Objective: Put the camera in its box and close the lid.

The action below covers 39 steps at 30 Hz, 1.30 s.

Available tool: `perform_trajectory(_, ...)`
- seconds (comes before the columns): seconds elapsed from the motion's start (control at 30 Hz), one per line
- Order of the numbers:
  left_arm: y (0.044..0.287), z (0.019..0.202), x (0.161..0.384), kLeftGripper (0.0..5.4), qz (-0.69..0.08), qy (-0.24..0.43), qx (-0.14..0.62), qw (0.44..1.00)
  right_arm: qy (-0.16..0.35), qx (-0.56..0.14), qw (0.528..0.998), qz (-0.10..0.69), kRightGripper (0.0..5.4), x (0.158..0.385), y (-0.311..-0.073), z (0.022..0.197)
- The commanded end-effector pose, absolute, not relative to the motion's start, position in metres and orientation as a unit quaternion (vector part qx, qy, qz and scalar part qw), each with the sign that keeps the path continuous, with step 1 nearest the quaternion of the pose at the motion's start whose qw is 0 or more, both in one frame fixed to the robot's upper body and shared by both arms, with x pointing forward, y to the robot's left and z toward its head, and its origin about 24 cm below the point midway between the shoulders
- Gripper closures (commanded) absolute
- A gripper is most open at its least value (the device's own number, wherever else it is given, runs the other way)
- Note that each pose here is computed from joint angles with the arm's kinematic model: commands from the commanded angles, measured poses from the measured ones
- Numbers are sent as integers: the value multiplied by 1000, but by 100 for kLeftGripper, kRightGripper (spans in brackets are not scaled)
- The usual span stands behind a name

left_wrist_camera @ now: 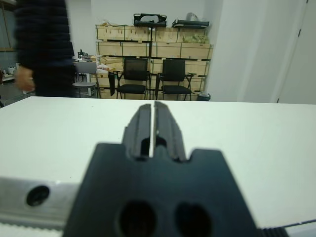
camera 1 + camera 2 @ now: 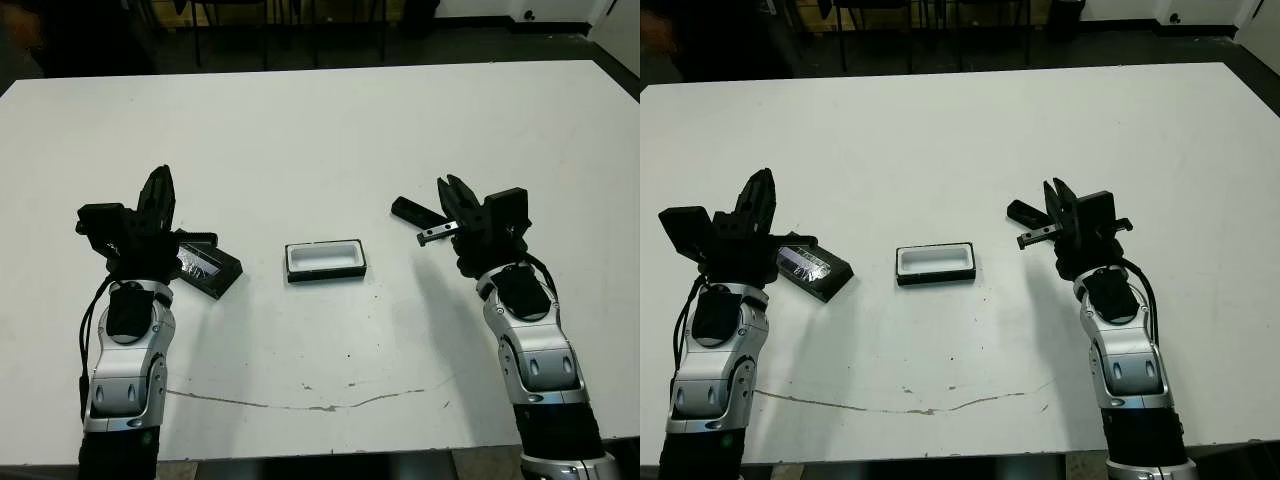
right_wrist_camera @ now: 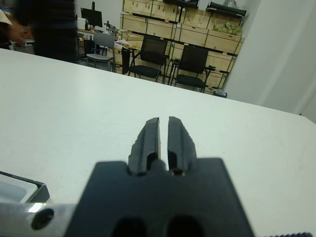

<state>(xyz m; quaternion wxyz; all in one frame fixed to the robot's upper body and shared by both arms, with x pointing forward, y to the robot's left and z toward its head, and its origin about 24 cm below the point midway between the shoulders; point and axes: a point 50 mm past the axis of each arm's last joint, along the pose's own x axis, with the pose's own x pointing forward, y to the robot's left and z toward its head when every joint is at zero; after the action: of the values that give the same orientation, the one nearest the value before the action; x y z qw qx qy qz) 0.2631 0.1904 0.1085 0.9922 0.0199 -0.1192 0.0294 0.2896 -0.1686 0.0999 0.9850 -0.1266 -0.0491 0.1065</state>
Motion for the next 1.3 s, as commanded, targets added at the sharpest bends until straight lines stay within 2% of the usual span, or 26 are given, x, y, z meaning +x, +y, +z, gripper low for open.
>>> perform_trajectory(0.03, 194, 103, 263, 538, 32, -102, 25, 994, -39, -128, 985, 107, 540, 290, -169, 97)
perform_trajectory(0.37, 195, 102, 263, 538, 34, -103, 24, 994, -30, -136, 981, 134, 540, 292, -175, 98)
perform_trajectory(0.57, 196, 102, 262, 538, 34, -102, 26, 994, -17, -163, 968, 188, 540, 300, -195, 122)
perform_trajectory(0.8, 195, 102, 263, 540, 33, -102, 26, 994, 10, -176, 941, 287, 445, 317, -228, 155)
perform_trajectory(0.9, 194, 101, 263, 540, 33, -99, 24, 994, 25, -171, 932, 319, 393, 324, -234, 162)
perform_trajectory(1.03, 193, 101, 263, 540, 35, -99, 23, 994, 51, -175, 914, 362, 322, 329, -237, 162)
perform_trajectory(1.3, 195, 101, 263, 540, 33, -100, 24, 994, 107, -176, 885, 419, 182, 333, -236, 146)
